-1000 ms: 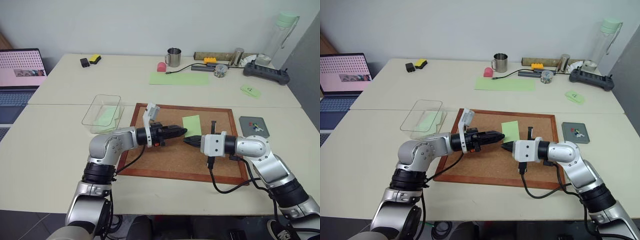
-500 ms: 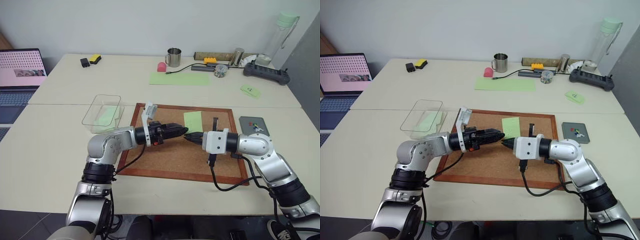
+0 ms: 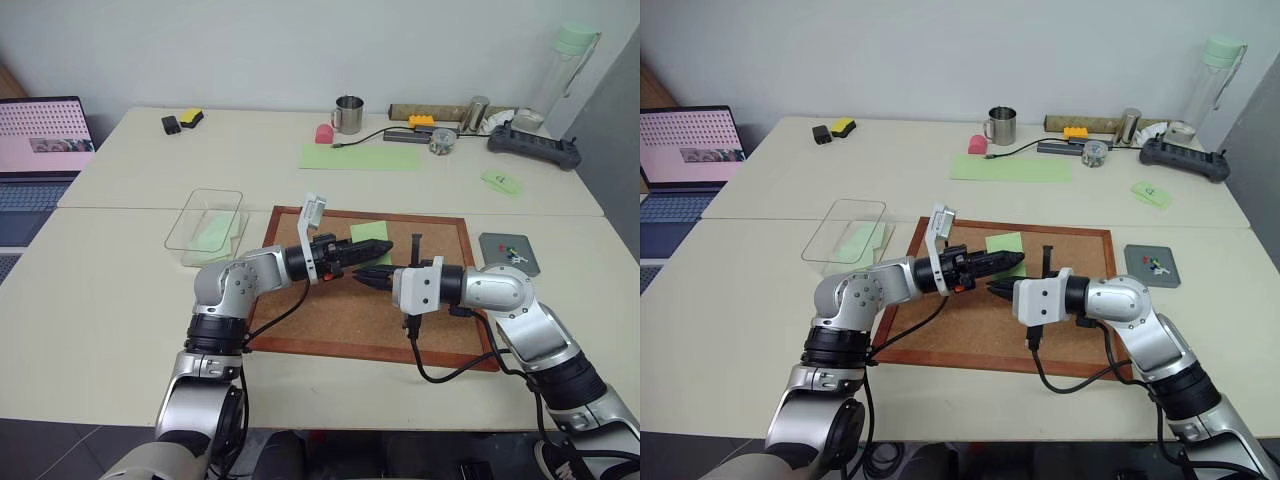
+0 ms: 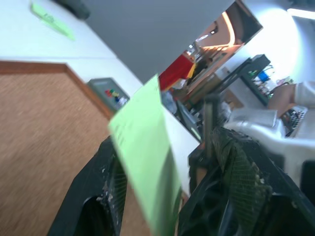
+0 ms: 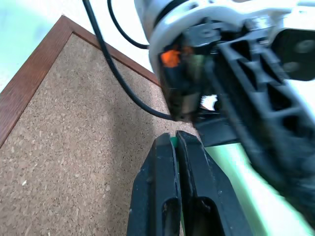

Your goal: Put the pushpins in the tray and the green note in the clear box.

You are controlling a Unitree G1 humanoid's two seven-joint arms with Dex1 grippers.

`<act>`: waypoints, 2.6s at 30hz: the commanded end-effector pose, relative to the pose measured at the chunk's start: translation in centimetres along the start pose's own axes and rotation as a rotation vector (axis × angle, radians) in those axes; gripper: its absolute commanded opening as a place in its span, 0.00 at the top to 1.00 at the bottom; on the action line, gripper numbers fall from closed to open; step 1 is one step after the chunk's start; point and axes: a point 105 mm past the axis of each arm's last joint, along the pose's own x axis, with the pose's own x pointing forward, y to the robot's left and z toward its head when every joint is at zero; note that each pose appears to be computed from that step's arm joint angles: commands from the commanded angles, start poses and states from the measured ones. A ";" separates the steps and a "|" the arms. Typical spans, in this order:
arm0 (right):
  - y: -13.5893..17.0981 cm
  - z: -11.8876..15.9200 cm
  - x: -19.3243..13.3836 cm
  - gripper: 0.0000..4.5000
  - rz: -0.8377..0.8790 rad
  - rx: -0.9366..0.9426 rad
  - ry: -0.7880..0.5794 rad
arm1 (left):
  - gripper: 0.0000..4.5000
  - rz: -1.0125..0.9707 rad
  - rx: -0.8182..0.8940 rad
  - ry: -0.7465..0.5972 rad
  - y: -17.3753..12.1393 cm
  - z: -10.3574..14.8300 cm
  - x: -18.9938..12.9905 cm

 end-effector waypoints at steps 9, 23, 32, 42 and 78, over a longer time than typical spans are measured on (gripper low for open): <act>-0.6 0.5 -0.4 1.00 -0.020 -0.034 -0.019 | 0.89 -0.041 0.042 -0.012 -1.1 0.4 -0.9; -0.9 0.7 -0.6 1.00 -0.038 -0.041 -0.021 | 0.99 0.056 0.187 0.089 0.7 -1.0 -1.2; -1.3 1.1 -1.5 1.00 -0.065 -0.032 -0.017 | 0.99 0.118 0.360 0.111 2.4 -0.2 -1.0; -3.4 -0.6 -5.2 1.00 -0.356 0.243 0.045 | 0.99 0.068 0.501 0.118 0.8 1.1 -0.2; -5.4 -16.5 -20.7 0.22 -1.090 1.005 0.412 | 1.00 -0.171 0.981 0.184 -4.9 1.4 3.6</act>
